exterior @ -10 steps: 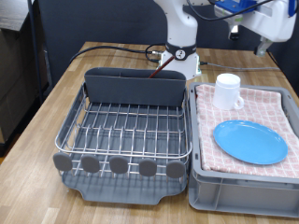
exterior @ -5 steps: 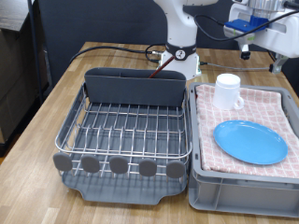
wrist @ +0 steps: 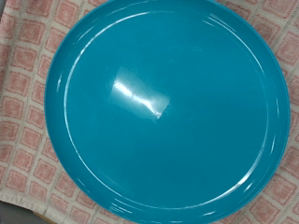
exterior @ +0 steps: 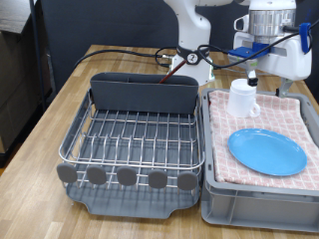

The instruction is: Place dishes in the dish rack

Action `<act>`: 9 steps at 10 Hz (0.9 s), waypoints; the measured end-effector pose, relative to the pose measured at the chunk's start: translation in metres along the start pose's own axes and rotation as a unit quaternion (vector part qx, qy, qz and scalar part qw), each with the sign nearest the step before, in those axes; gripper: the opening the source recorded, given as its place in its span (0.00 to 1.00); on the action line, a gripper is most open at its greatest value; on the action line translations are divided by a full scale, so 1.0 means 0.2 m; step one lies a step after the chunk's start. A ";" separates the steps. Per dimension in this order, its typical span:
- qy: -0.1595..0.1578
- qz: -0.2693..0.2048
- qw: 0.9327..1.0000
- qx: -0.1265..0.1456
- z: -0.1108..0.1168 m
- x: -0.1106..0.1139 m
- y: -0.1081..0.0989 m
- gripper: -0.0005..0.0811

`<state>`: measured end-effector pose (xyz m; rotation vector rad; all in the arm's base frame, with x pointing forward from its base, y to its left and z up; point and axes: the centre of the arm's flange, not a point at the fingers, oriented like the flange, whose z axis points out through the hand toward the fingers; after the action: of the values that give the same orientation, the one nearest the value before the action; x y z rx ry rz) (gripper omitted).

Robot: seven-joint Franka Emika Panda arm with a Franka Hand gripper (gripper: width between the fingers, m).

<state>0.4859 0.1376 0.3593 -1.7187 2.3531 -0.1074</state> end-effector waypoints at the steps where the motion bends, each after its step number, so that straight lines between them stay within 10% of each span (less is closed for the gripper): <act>1: -0.009 -0.007 1.000 -0.001 0.00 0.00 0.00 0.99; 9: -0.043 -0.072 0.996 -0.014 0.15 0.17 0.07 0.99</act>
<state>0.4705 0.1123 0.3237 -1.8649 2.1792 -0.0226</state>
